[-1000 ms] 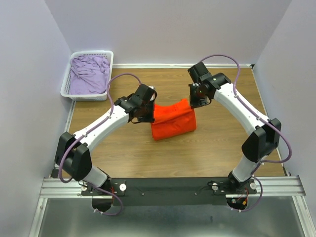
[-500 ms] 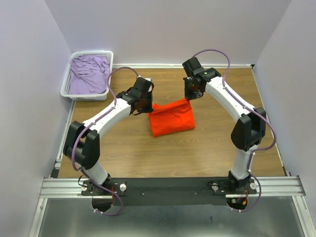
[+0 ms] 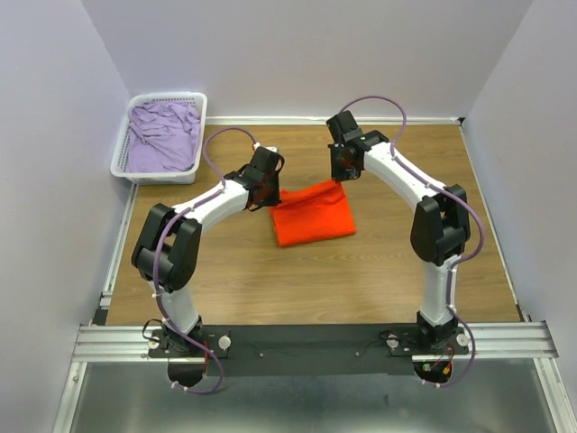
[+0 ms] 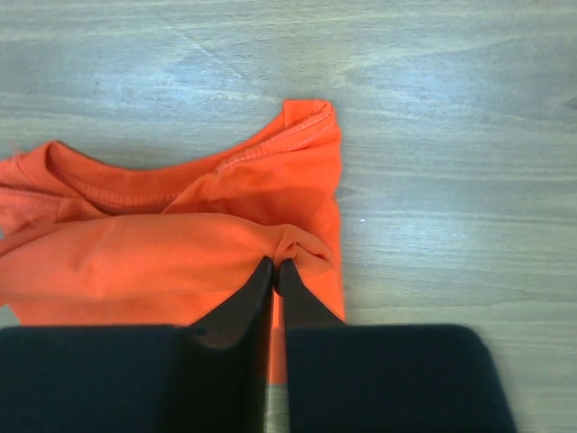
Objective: Fold and stack the t-shirts
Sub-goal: Fold the tshirt
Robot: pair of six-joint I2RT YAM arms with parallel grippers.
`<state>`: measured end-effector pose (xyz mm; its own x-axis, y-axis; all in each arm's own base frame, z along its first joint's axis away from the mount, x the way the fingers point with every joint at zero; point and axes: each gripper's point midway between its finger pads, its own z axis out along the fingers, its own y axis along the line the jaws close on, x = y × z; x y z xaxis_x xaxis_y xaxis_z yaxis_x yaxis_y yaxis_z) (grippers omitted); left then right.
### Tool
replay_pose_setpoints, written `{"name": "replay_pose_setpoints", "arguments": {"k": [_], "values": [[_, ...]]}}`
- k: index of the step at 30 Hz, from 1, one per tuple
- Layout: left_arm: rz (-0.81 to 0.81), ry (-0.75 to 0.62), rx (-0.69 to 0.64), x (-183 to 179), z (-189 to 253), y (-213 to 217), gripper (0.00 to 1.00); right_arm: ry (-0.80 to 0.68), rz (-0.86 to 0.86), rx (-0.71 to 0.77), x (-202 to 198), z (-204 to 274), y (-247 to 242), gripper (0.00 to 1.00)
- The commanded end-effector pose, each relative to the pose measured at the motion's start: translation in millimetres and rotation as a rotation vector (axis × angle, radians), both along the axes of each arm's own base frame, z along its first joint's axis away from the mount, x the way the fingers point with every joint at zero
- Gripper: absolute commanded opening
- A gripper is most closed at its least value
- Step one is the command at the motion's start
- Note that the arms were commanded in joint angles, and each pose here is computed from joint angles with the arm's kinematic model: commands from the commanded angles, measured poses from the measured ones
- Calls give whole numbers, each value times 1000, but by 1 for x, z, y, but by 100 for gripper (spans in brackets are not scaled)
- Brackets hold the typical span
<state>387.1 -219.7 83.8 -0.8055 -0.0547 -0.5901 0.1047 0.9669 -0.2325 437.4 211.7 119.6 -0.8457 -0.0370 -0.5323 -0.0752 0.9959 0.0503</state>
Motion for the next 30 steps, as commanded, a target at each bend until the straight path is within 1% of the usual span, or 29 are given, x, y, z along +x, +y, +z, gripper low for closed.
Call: {"name": "replay_pose_setpoints", "arguments": {"k": [1,2,3,4,5,6,8,9,10,11,12,13,14,15,16,17,18,19,20,21,23,24,25,27,28,30], "values": [[34,-51,33,12,-1,8,19,-28,-28,-29,12,-12,-7,21],[31,-56,38,12,1,9,27,-33,-26,-25,12,-11,-7,27],[33,-69,43,12,7,11,42,-47,-22,-13,12,-3,-6,32],[40,-72,65,12,9,16,49,-58,-19,-4,12,3,-5,42],[45,-89,66,12,18,18,57,-72,-14,2,12,9,-4,46],[52,-103,70,12,24,21,60,-97,-17,9,12,22,-6,49],[67,-117,83,8,31,28,64,-117,-18,13,9,29,-11,55],[65,-144,67,6,44,28,64,-120,-8,21,6,31,-12,56],[57,-155,54,4,49,27,64,-145,-13,43,4,44,-16,56],[46,-153,47,-2,48,28,64,-149,-10,62,1,48,-18,56],[28,-176,23,-7,59,25,62,-126,32,116,-7,40,-12,56],[5,-178,4,-11,59,22,62,-121,55,158,-10,40,-11,55],[-42,-185,-47,-19,60,13,60,-161,63,224,-8,53,-13,54],[-90,-176,-92,-26,58,3,58,-115,113,297,-21,43,-6,53],[-123,-199,-139,-27,62,-7,56,-109,113,341,-21,40,-12,52],[-146,-185,-162,-32,55,-11,53,-111,129,386,-22,43,-11,51],[-160,-182,-194,-33,54,-17,52,-115,176,477,-23,48,0,50],[-172,-187,-216,-33,54,-21,51,-106,187,518,-23,46,0,50],[-191,-214,-247,-28,58,-29,50,-91,185,557,-22,40,-4,49],[-196,-214,-254,-24,54,-32,49,-86,217,628,-20,41,4,48],[-197,-260,-284,-6,64,-39,48,-81,242,687,-14,40,8,48],[-199,-245,-285,1,55,-42,48,-85,256,713,-9,39,13,48],[-197,-248,-293,7,53,-43,47,-49,270,744,-7,28,18,48],[-180,-247,-315,26,46,-42,46,-62,280,785,7,27,23,48],[-163,-244,-317,33,42,-40,46,-34,275,799,12,12,26,48],[-116,-235,-330,48,33,-28,46,-59,271,810,26,6,27,48]]}}
